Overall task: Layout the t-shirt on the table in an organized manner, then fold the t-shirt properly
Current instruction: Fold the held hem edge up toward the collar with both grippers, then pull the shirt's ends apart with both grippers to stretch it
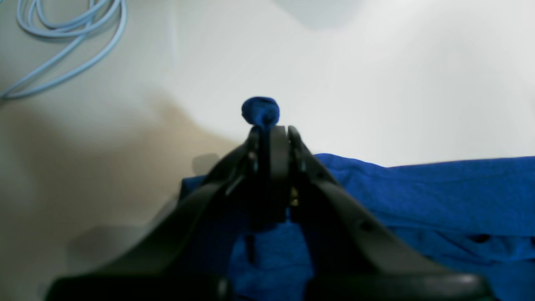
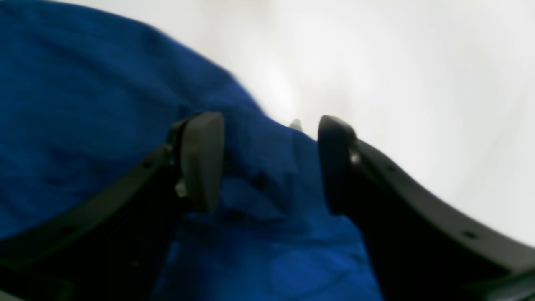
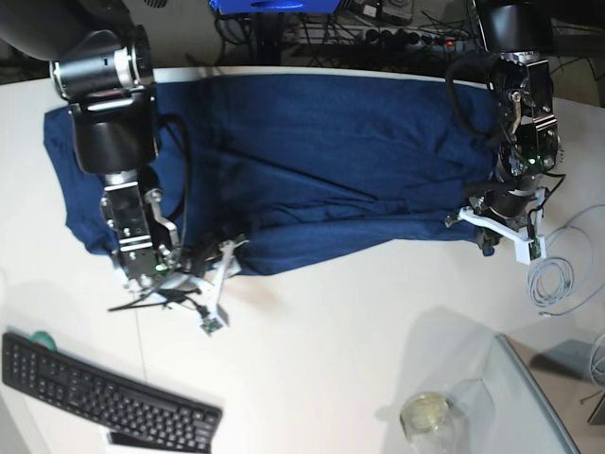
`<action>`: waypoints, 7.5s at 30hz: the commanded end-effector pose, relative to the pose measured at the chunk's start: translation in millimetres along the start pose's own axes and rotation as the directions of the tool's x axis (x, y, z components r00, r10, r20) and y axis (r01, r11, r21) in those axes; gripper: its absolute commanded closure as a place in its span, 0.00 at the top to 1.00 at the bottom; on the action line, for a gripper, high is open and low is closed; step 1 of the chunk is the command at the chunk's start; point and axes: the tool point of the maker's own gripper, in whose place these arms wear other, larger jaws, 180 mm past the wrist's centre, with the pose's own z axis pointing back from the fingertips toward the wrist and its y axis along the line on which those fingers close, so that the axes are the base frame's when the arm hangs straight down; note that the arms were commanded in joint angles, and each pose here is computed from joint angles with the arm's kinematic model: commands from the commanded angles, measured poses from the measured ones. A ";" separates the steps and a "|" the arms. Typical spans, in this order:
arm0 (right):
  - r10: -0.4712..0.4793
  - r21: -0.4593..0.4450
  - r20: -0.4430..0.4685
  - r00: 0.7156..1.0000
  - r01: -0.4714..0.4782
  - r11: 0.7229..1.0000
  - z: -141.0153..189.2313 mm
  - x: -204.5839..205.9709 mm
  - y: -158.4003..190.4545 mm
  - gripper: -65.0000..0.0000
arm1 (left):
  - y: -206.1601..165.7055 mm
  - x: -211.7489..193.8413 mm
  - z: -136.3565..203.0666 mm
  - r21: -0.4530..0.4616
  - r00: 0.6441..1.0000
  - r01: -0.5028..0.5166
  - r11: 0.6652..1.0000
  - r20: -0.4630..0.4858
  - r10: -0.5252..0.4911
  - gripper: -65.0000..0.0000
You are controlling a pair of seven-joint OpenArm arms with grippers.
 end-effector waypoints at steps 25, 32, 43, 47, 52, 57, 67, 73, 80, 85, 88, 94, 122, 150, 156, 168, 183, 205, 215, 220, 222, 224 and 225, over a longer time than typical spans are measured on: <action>-0.079 0.108 0.112 0.991 0.067 0.992 -33.2 36.7 22.6 0.00 | 3.4 22.7 -0.3 0.004 0.998 0.013 1.000 0.060 -0.013 0.00; -0.023 0.049 0.199 0.980 0.014 0.999 -9.1 72.5 9.6 0.01 | -2.8 45.6 -5.3 -0.006 0.994 0.008 1.000 0.106 -0.008 0.00; 0.025 -0.013 0.256 0.966 -0.022 1.000 22.6 89.5 4.4 0.01 | -11.7 73.3 -1.2 -0.026 0.985 0.014 1.000 0.172 -0.010 0.00; 0.033 -0.033 0.259 0.965 -0.026 0.999 28.9 77.4 1.4 0.01 | -11.4 69.8 5.8 -0.027 0.985 0.032 0.999 0.173 -0.027 0.00; 0.020 -0.029 0.232 0.973 -0.014 0.999 26.9 51.0 6.3 0.01 | -10.1 52.0 17.6 -0.027 0.988 0.053 0.998 0.148 -0.048 0.00; 0.026 -0.041 0.234 0.972 -0.017 0.999 35.7 30.6 10.8 0.01 | -8.8 32.9 30.3 -0.027 0.991 0.069 0.997 0.119 -0.065 0.00; -0.008 -0.011 0.173 0.985 0.010 1.000 34.3 -19.9 33.0 0.01 | -2.9 -5.7 40.2 -0.022 0.997 0.070 0.997 0.039 -0.070 0.00; -0.018 -0.002 0.167 0.986 0.019 1.000 40.7 -36.3 44.6 0.01 | 0.7 -7.6 40.6 -0.013 0.996 0.081 0.997 0.035 -0.081 0.00; -0.014 -0.005 0.170 0.985 0.015 1.000 51.7 -44.4 52.8 0.01 | 2.2 -3.7 39.9 -0.009 0.996 0.085 0.996 0.042 -0.085 0.00; -0.009 -0.008 0.145 0.989 0.011 1.000 56.0 -50.3 55.3 0.01 | 5.2 -6.9 40.4 0.010 0.992 0.124 0.992 0.031 -0.124 0.00; -0.013 -0.004 0.141 0.990 0.013 1.000 55.9 -51.9 57.4 0.01 | 5.9 -11.8 40.3 0.035 0.985 0.171 0.985 0.018 -0.171 0.00; -0.018 0.002 0.133 0.991 0.018 1.000 58.0 -59.6 62.6 0.01 | 4.6 -15.5 40.1 0.047 0.981 0.193 0.980 0.010 -0.194 0.00; -0.021 0.005 0.067 0.998 0.021 1.000 61.7 -76.4 68.0 0.19 | 9.5 -34.6 46.5 0.049 0.978 0.208 0.977 -0.038 -0.206 0.00; -0.450 -0.242 0.205 0.869 0.491 0.837 63.5 -37.3 -110.5 0.60 | 13.7 -30.1 90.8 0.064 0.969 0.245 0.967 -0.004 -0.245 0.77; -0.490 -0.282 0.208 0.847 0.531 0.799 58.3 -44.6 -122.9 0.60 | 61.0 -21.7 107.4 0.198 0.980 0.193 0.961 0.006 -0.198 0.77; -0.520 -0.306 0.197 0.831 0.556 0.773 54.8 -56.4 -126.5 0.21 | 29.2 -55.6 100.4 0.096 0.975 0.217 0.971 -0.064 -0.212 0.00; -0.514 -0.340 0.199 0.835 0.550 0.762 71.7 -63.3 -132.9 0.01 | 23.0 -111.8 69.1 0.051 0.961 0.193 0.980 -0.209 -0.179 0.00; -0.568 -0.410 0.167 0.806 0.581 0.703 99.1 -122.6 -133.7 0.01 | 25.7 -98.3 61.9 0.063 0.967 0.192 0.979 -0.184 -0.178 0.00; -0.556 -0.433 0.176 0.812 0.571 0.697 116.3 -126.2 -131.3 0.01 | 30.1 -102.2 58.4 0.079 0.943 0.279 0.957 -0.209 -0.258 0.00; -0.588 -0.361 0.223 0.777 0.626 0.691 113.8 -116.3 -127.8 0.06 | 29.6 -91.5 59.1 0.085 0.949 0.277 0.957 -0.182 -0.258 0.00; -0.623 -0.282 0.262 0.737 0.676 0.680 111.4 -106.3 -122.8 0.21 | 25.9 -86.5 59.1 0.078 0.957 0.256 0.963 -0.164 -0.241 0.00; -0.639 -0.240 0.286 0.714 0.699 0.674 113.1 -102.5 -125.3 0.37 | 22.5 -83.5 59.9 0.068 0.964 0.229 0.971 -0.152 -0.217 0.00; -0.649 -0.224 0.283 0.706 0.707 0.671 110.0 -102.8 -124.5 0.47 | 20.7 -81.1 60.7 0.063 0.968 0.215 0.975 -0.143 -0.205 0.00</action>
